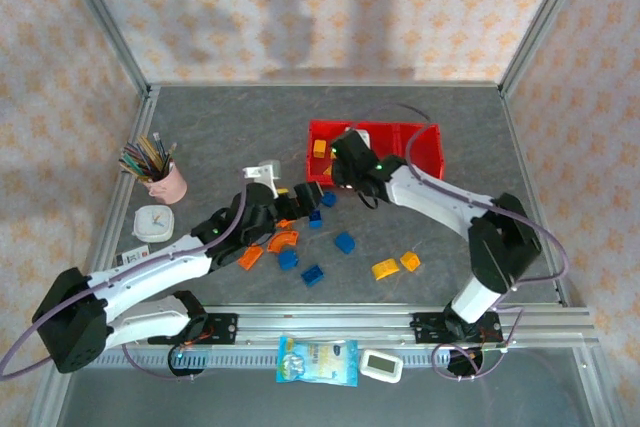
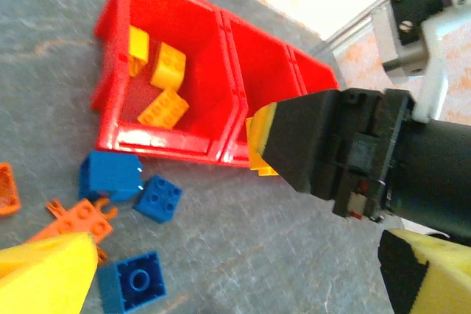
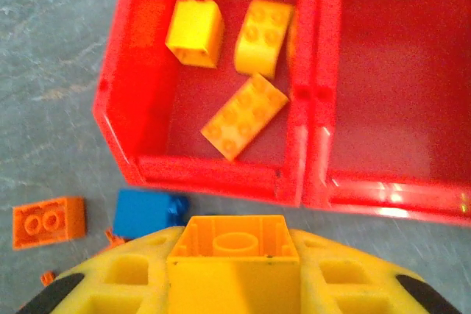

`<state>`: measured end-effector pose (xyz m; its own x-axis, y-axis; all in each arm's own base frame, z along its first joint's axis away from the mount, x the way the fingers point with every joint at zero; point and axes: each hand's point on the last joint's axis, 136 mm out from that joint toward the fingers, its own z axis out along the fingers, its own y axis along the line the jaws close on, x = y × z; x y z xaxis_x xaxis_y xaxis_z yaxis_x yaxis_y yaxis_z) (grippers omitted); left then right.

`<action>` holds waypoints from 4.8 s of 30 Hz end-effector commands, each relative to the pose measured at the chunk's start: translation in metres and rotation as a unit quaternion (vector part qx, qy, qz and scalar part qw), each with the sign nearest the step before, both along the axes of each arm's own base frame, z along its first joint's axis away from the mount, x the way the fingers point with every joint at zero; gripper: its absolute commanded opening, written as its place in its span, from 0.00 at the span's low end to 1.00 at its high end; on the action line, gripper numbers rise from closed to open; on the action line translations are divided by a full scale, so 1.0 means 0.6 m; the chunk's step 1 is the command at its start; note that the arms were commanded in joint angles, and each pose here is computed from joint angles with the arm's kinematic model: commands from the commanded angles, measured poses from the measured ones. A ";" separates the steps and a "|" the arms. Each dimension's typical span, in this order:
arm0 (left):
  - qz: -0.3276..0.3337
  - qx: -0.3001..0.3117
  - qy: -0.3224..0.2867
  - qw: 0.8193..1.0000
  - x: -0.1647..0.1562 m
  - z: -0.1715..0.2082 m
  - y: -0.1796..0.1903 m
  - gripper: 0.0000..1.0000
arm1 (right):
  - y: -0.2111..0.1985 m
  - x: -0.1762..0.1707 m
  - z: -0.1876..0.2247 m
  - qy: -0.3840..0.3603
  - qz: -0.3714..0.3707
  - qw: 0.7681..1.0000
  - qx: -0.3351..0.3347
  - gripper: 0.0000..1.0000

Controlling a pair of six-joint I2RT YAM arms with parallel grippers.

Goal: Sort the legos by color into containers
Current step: Place the lego in the container, then pick up the lego from the bottom-right of the table.

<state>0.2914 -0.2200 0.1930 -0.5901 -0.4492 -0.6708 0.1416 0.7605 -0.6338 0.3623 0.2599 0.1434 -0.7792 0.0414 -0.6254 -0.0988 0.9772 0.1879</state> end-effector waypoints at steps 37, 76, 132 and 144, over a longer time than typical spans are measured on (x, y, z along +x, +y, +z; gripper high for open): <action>0.017 0.007 0.013 1.000 0.007 -0.009 0.062 0.99 | -0.041 0.036 0.033 -0.033 -0.024 0.999 -0.001 0.65; -0.092 0.048 0.033 0.994 -0.052 -0.046 -0.066 0.99 | -0.262 -0.344 -0.186 0.175 -0.313 0.934 0.004 0.86; -0.070 0.037 0.024 0.997 -0.053 -0.024 -0.050 0.99 | -0.248 -0.285 -0.192 0.136 -0.278 0.950 0.052 0.42; -0.059 0.037 0.011 0.998 -0.048 -0.011 -0.043 0.99 | -0.242 -0.251 -0.128 0.091 -0.256 0.962 0.032 0.40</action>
<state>0.2611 -0.2513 0.1733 -0.6824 -0.3046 -0.6645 0.2228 0.7792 -0.5859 0.1960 0.1159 0.0451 -0.7675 0.5097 -0.3888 0.4584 0.8603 0.2229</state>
